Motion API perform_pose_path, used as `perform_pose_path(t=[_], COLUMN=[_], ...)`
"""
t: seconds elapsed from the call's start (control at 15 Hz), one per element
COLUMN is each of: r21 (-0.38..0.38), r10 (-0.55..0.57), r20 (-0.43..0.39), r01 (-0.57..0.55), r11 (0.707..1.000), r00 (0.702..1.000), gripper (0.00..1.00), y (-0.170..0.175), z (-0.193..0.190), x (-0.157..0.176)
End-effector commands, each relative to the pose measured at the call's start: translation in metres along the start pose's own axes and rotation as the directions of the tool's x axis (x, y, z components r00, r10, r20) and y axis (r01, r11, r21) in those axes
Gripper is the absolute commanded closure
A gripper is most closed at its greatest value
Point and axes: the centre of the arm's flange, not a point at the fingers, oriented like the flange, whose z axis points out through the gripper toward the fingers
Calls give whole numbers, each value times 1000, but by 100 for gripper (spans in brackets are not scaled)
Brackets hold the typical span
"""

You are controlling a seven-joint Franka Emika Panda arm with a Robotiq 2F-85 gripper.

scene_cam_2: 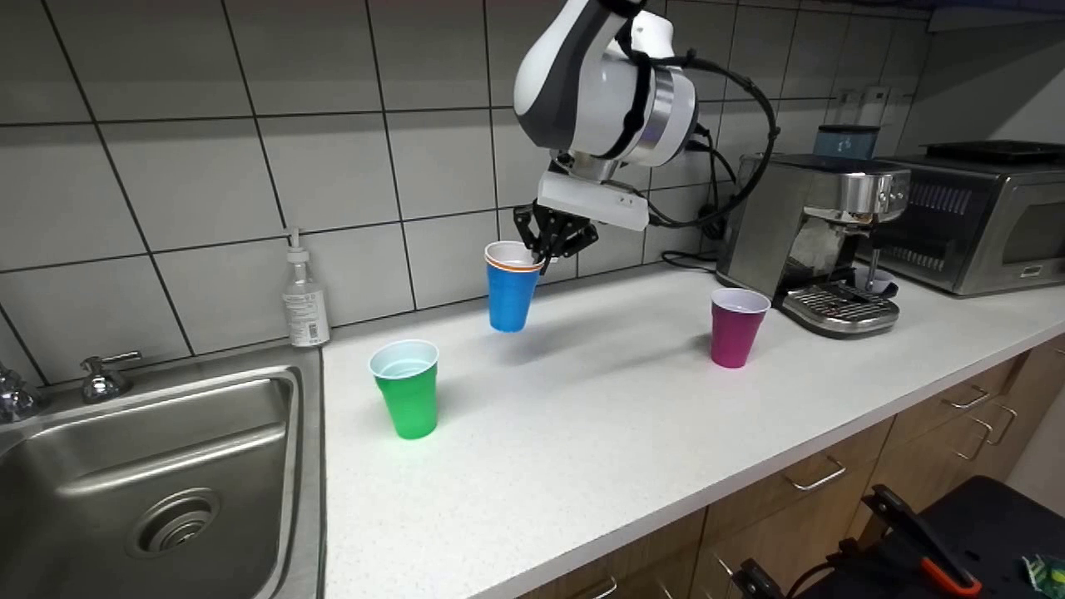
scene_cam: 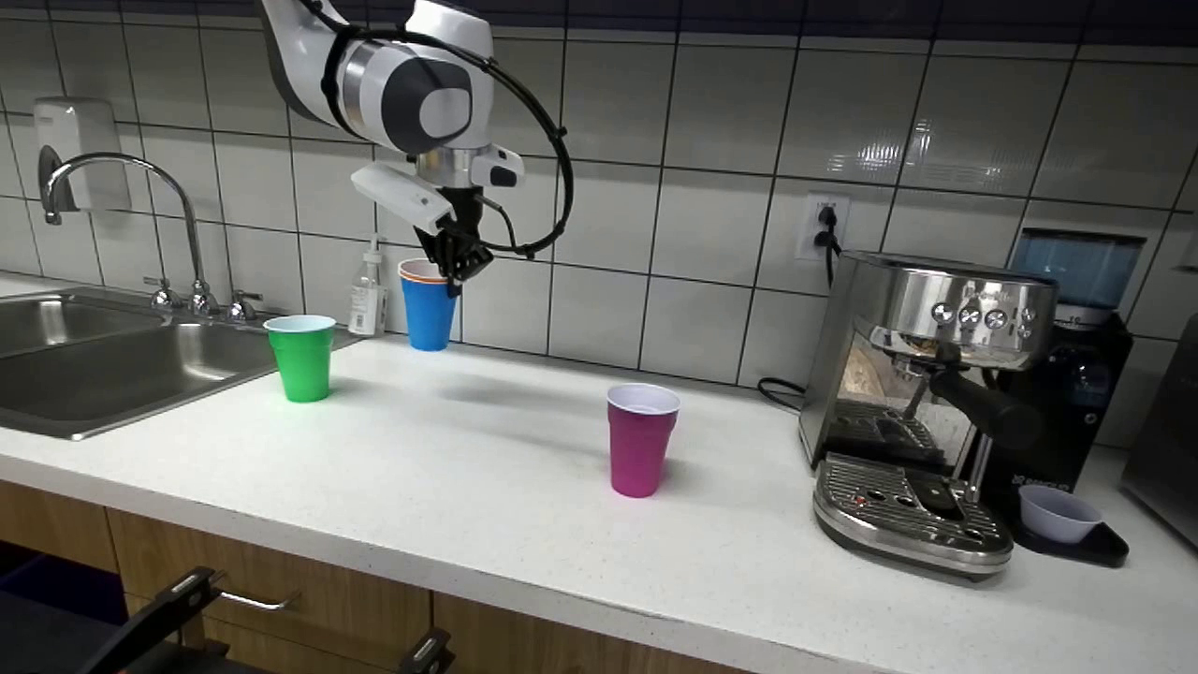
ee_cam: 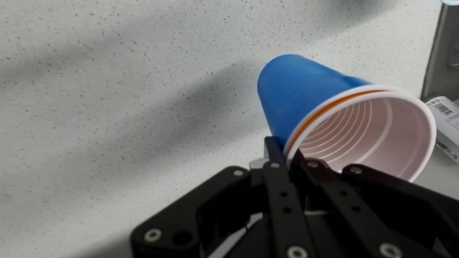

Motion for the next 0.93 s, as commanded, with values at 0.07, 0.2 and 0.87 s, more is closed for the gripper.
perform_pose_path(t=[0.07,0.2,0.87], r21=[59,69,131], r10=[-74,-101,-162], r20=[-13,-21,-50], r01=[75,102,167], r11=[995,992,977], r00=[997,995,986], gripper=[99,99,99], y=[-3,-10,-28], z=[-30,-33,-49], x=[-16,-22,-35])
